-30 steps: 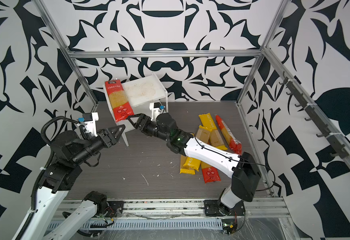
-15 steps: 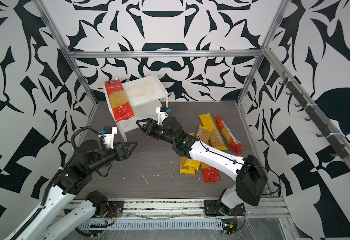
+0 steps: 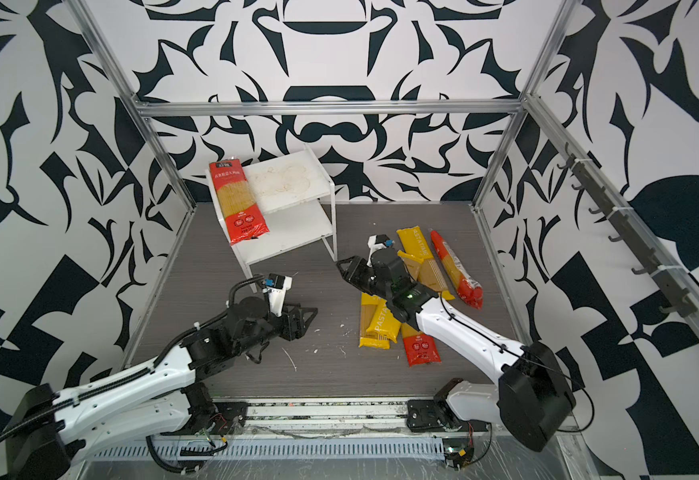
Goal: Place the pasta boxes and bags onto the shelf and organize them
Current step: 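Lower the right gripper onto a red spaghetti bag while the left gripper approaches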
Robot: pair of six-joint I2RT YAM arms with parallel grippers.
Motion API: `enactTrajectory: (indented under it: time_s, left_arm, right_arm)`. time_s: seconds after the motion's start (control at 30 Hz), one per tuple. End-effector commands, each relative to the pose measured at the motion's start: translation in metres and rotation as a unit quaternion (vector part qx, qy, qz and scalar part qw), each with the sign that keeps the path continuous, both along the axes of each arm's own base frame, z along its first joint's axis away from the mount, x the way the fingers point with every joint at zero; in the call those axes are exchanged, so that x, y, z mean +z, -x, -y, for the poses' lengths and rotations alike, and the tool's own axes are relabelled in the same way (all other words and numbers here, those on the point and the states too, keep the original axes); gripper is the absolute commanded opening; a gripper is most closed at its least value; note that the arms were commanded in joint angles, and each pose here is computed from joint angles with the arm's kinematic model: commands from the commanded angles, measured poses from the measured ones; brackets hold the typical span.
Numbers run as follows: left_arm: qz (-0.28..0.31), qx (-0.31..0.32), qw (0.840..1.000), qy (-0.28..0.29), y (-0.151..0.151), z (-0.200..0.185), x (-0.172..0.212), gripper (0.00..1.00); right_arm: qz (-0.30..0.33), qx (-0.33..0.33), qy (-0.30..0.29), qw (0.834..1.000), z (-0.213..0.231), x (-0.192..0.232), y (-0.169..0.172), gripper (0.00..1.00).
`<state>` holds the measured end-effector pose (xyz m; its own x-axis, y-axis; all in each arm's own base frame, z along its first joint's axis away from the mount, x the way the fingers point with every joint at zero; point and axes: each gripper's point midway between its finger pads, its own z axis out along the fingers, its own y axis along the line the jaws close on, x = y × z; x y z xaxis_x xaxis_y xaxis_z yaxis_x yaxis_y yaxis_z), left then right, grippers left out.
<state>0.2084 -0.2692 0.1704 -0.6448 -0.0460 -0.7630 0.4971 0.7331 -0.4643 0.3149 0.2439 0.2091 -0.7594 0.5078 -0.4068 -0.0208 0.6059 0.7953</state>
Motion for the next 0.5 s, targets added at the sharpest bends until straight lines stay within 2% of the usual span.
enactTrajectory:
  time_s: [0.0,0.07,0.27,0.37,0.47]
  left_arm:
    - [0.007,0.003,1.0,0.018,-0.012,0.02,-0.001,0.69]
    - [-0.008,-0.001,1.0,0.01,-0.017,0.031,-0.012,0.69]
    - [-0.053,-0.004,0.998,-0.014,-0.028,0.055,-0.035,0.68]
    - [-0.068,-0.002,0.997,-0.02,-0.033,0.063,-0.038,0.68]
    - [-0.08,-0.01,0.997,-0.005,-0.034,0.074,-0.038,0.68]
  right_arm:
    - [-0.024,-0.003,0.131,0.991,0.048,-0.036,0.013,0.43]
    - [-0.052,-0.004,0.194,0.98,0.077,-0.058,0.016,0.43]
    - [-0.137,0.0,0.317,0.939,0.147,-0.111,0.033,0.49]
    - [-0.165,-0.025,0.339,0.926,0.175,-0.125,0.035,0.51]
    - [-0.174,-0.033,0.317,0.932,0.177,-0.139,0.028,0.56]
